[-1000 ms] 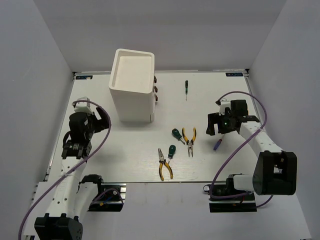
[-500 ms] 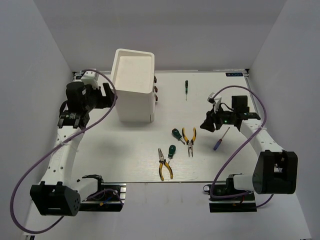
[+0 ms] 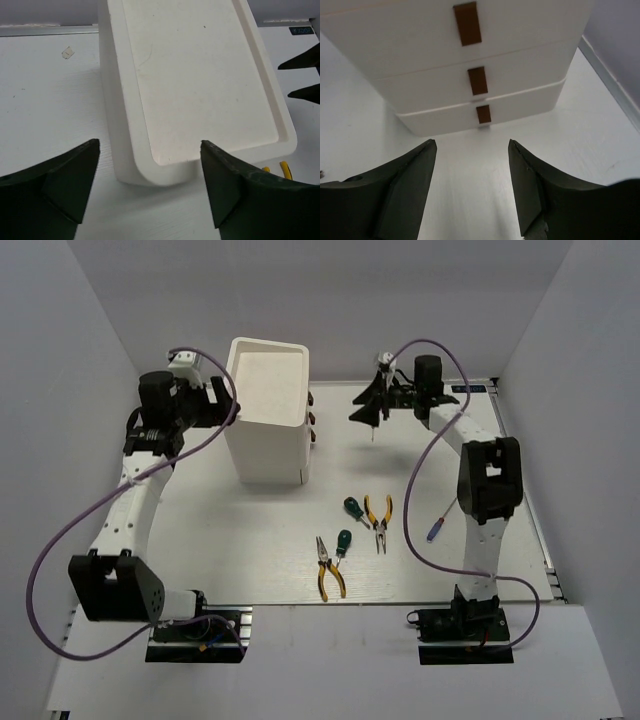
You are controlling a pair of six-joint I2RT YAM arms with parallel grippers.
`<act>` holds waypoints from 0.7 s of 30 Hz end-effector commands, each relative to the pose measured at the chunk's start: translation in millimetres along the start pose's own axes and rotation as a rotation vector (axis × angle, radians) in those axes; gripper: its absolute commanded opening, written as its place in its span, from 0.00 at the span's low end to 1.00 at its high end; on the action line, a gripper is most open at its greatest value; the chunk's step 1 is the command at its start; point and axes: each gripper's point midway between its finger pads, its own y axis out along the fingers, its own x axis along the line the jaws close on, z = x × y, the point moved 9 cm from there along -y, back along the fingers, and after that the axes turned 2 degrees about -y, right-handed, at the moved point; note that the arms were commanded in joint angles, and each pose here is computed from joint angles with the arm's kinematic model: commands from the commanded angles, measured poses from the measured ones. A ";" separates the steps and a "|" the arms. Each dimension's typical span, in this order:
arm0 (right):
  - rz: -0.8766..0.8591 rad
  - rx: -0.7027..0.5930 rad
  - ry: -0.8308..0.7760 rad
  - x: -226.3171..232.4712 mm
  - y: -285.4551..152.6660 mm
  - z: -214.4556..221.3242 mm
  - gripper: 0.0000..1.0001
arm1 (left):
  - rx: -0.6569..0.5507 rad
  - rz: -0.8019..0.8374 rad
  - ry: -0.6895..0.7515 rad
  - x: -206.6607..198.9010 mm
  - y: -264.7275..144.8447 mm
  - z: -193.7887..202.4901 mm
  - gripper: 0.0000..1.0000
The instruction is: Sort the tools into containers
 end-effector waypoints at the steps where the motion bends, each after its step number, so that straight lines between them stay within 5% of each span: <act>1: -0.014 -0.085 -0.131 -13.0 17.1 -59.9 0.65 | -0.050 0.029 -0.001 -1.9 14.8 -20.4 0.86; 4: -0.005 -0.082 -0.113 -24.6 35.7 -57.3 0.62 | -0.001 0.008 -0.018 6.2 32.6 -11.4 0.73; 8: -0.011 -0.088 -0.117 -26.9 53.9 -61.6 0.62 | 0.029 0.003 -0.027 9.2 38.8 -4.9 0.33; 10: -0.018 -0.092 -0.124 -28.0 64.4 -62.1 0.64 | 0.056 -0.002 -0.036 12.0 42.9 4.6 0.25; 21: -0.066 -0.090 -0.121 -3.0 83.9 -51.7 0.59 | 0.061 0.018 -0.052 9.2 49.7 7.2 0.22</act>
